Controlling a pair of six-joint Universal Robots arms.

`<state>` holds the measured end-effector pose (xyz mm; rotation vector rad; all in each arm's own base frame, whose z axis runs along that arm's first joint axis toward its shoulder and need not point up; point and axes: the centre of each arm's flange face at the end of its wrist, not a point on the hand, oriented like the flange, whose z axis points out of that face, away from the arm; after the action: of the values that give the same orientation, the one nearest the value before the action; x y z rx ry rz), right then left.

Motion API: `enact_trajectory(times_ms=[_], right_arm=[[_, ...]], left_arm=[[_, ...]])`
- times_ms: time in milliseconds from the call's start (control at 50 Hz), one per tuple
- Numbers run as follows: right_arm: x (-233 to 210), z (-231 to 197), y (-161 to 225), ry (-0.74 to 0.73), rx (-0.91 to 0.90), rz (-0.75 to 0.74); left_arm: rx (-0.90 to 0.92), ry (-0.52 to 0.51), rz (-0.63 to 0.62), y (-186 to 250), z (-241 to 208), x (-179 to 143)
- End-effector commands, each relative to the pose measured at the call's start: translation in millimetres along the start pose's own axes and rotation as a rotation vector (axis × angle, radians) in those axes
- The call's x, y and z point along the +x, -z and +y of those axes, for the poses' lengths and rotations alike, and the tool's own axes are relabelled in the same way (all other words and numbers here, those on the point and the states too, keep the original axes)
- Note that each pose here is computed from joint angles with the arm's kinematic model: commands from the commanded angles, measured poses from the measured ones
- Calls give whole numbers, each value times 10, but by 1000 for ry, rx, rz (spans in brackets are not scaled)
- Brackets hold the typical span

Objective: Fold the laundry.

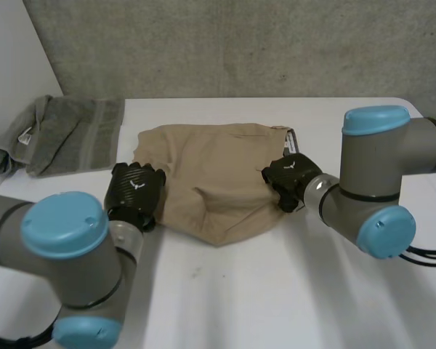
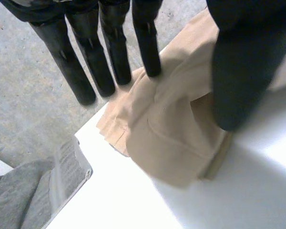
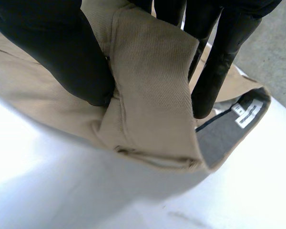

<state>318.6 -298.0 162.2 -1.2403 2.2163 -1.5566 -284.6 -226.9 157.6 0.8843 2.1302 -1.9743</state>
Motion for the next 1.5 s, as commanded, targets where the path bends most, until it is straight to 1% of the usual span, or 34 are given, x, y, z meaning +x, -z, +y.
enact_trajectory(times_ms=[20,60,120,240,280,320,380,460,520,600,740,900,1100,1180,1200,1220,1240,1260,1280,1320,1340,1360,1440,1500], right_arm=[[-72,15,240,6,47,-8],[-107,19,320,13,64,-13],[-131,37,383,14,73,-17],[-193,137,441,12,65,-31],[-201,162,445,10,58,-35],[-205,192,453,7,49,-36],[-137,233,443,-4,37,-21],[-73,246,432,-11,34,-7],[-74,247,433,-11,33,-7],[-83,240,433,-8,35,-9],[-91,257,431,-9,30,-12],[-88,259,431,-12,28,-13],[-64,234,426,-10,31,-1],[-30,184,446,1,27,7],[-28,173,459,8,22,5],[-19,145,481,15,21,4],[-3,101,513,26,21,6],[46,-50,627,57,36,16],[74,-133,698,73,43,23],[145,-306,856,103,62,45],[231,-442,997,124,74,71],[272,-507,1058,132,83,83],[404,-787,1338,175,119,131],[415,-901,1501,188,117,128]], left_arm=[[111,21,-18,330,-386,-174],[129,22,-18,354,-434,-197],[172,21,19,375,-519,-189],[293,-25,197,270,-693,-120],[298,-47,222,200,-690,-139],[247,-83,261,62,-564,-118],[143,-128,281,-69,-417,-136],[16,-153,304,-72,-300,-199],[-27,-154,315,-53,-258,-221],[-33,-146,301,-69,-235,-239],[10,-151,272,-145,-229,-228],[-34,-154,303,-227,-53,-115],[-36,-156,294,-216,-63,-135],[-15,-158,238,-138,-212,-252],[20,-155,188,-73,-368,-365],[37,-150,165,-29,-442,-416],[54,-147,143,18,-513,-470],[74,-145,122,66,-585,-517],[119,-137,84,172,-739,-613],[175,-126,45,300,-917,-729],[206,-124,25,365,-1006,-789],[258,-118,-5,489,-1148,-884],[320,-107,-44,749,-1321,-1027],[304,-107,-35,821,-1306,-1033]])
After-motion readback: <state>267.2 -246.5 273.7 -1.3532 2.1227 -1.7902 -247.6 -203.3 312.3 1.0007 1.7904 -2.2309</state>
